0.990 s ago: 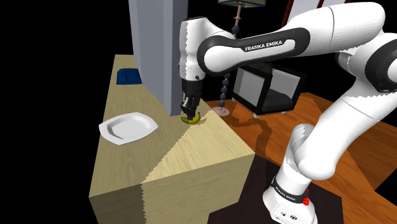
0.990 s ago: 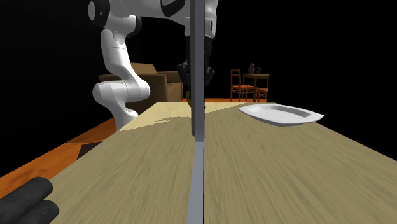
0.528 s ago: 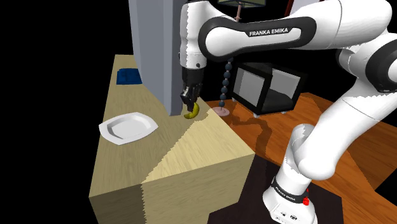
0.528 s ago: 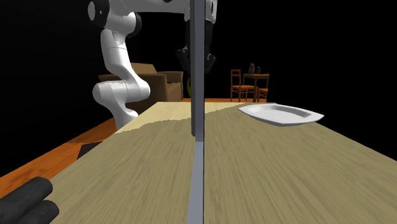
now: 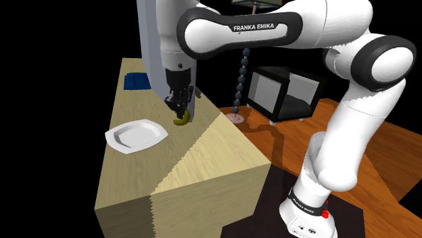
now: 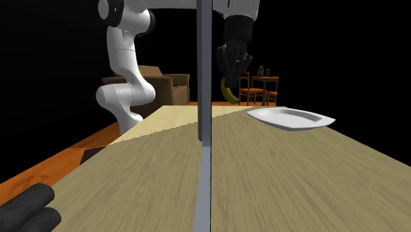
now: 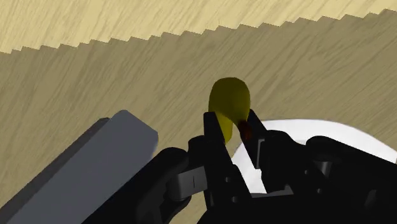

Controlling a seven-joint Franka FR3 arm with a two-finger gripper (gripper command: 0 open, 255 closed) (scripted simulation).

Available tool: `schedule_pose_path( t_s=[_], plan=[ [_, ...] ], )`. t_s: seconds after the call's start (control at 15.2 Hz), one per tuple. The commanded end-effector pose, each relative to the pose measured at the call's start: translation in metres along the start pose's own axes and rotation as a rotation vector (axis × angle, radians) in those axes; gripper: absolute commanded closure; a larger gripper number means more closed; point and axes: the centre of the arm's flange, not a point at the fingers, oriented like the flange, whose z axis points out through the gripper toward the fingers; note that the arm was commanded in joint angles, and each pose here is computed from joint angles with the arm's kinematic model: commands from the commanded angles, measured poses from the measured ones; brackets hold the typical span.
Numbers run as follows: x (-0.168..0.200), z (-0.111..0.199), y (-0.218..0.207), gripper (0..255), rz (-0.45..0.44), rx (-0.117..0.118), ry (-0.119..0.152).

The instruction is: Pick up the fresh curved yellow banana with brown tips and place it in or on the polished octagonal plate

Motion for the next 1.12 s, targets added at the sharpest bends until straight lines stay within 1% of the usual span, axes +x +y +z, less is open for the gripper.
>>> schedule_pose_path(
  t_s=[0.0, 0.59, 1.06],
  plan=[
    [0.030, -0.007, -0.012, 255, -0.001, 0.017, 0.054],
    [0.116, -0.018, -0.087, 255, -0.001, 0.017, 0.054],
    [0.117, 0.019, -0.091, 255, -0.001, 0.017, 0.054]
  ],
)
